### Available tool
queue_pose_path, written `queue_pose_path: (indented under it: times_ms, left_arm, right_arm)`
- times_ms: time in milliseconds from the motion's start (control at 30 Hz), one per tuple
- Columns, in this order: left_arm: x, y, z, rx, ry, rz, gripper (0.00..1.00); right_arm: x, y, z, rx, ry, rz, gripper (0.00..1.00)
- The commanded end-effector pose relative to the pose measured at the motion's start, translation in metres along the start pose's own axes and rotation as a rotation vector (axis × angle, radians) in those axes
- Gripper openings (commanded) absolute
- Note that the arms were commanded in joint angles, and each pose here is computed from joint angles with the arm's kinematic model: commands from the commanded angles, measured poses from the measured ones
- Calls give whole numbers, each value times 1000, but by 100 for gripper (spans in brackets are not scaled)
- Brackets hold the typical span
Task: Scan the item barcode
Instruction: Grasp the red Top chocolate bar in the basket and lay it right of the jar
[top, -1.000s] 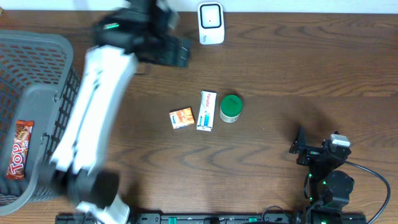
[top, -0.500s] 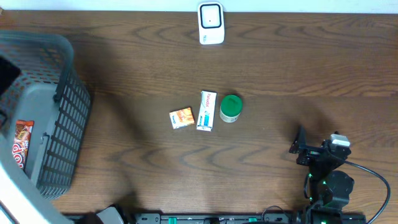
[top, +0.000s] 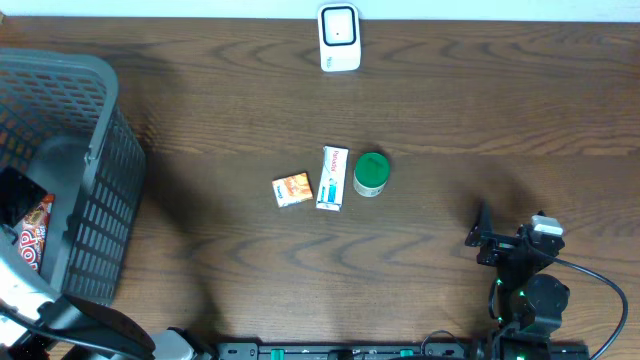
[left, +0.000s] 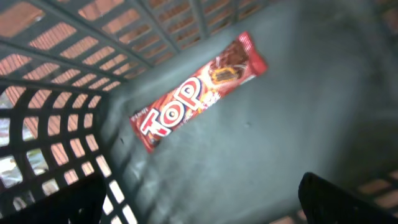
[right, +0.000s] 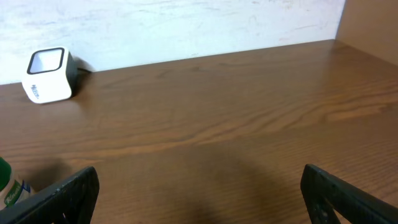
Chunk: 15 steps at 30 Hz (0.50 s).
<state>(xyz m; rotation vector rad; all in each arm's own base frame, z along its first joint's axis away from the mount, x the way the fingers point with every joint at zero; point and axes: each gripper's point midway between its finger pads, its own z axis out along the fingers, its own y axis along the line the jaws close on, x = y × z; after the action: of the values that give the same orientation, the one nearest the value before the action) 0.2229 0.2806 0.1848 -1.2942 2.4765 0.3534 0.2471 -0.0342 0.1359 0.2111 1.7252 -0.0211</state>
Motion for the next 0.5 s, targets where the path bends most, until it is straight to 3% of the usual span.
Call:
queue_pose_path:
  times_ms: [0,167,267,467]
  left_arm:
    - [2,16,13,-28,-7,72,99]
    - [-6,22,27,-38,-51,176,100]
    - [-15,13,38,0,-74,317,99]
    - [-11,1,75,57,-18,485,100]
  right_arm:
    - [1,1,0,-6,1,11,99]
    - [1,1,0,-6,1,11,99]
    - [1,1,0,-6,1,11,99]
    - [1,1,0,-6,1,11,99]
